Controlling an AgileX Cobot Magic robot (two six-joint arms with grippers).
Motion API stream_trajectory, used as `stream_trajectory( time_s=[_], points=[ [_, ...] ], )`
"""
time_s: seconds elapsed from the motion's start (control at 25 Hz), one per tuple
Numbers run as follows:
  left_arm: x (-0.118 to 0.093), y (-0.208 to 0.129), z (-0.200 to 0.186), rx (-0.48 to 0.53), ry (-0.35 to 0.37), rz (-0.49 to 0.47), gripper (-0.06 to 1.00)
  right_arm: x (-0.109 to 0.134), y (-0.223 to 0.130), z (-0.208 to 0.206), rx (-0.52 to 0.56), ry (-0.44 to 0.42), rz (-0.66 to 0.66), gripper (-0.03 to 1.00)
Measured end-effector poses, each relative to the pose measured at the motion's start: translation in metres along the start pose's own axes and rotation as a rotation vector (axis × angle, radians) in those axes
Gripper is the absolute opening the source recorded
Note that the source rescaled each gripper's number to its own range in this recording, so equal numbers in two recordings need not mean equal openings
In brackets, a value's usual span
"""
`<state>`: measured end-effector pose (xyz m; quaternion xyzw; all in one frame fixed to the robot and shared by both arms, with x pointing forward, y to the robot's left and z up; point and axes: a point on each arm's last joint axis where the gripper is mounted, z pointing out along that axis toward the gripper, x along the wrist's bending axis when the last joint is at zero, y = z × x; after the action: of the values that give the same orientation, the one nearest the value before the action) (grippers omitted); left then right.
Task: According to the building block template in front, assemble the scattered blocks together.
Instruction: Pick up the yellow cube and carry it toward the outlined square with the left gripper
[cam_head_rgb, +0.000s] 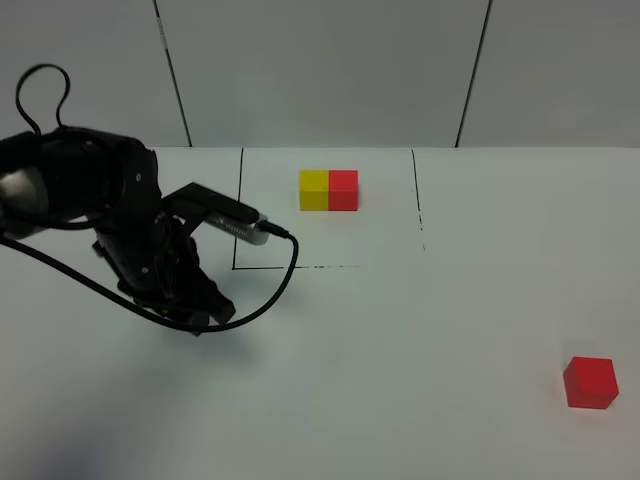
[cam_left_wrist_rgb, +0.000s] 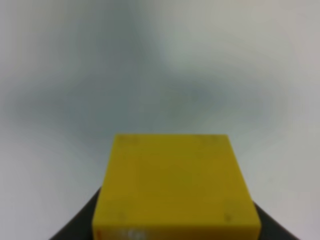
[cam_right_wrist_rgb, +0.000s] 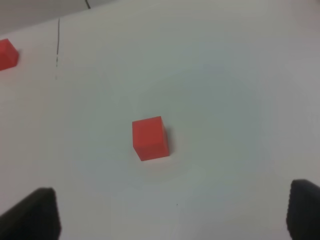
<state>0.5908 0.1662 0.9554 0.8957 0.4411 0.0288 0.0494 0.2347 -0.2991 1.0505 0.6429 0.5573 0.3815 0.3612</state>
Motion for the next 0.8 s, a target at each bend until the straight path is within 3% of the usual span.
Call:
stream_trajectory(
  time_s=[0.12, 0.4, 0.64, 0.8],
  points=[
    [0.005, 0.018, -0.023, -0.070, 0.025, 0.135, 0.00, 0.000, 0.000, 0.000, 0.000, 0.000, 0.000, 0.81],
    [0.003, 0.041, -0.064, -0.162, 0.027, 0.267, 0.00, 0.000, 0.000, 0.000, 0.000, 0.000, 0.000, 0.81],
    [-0.019, 0.056, -0.075, -0.196, 0.034, 0.400, 0.00, 0.000, 0.000, 0.000, 0.000, 0.000, 0.000, 0.81],
    [-0.036, 0.068, -0.061, -0.144, 0.030, 0.498, 0.00, 0.000, 0.000, 0.000, 0.000, 0.000, 0.000, 0.81]
  ],
)
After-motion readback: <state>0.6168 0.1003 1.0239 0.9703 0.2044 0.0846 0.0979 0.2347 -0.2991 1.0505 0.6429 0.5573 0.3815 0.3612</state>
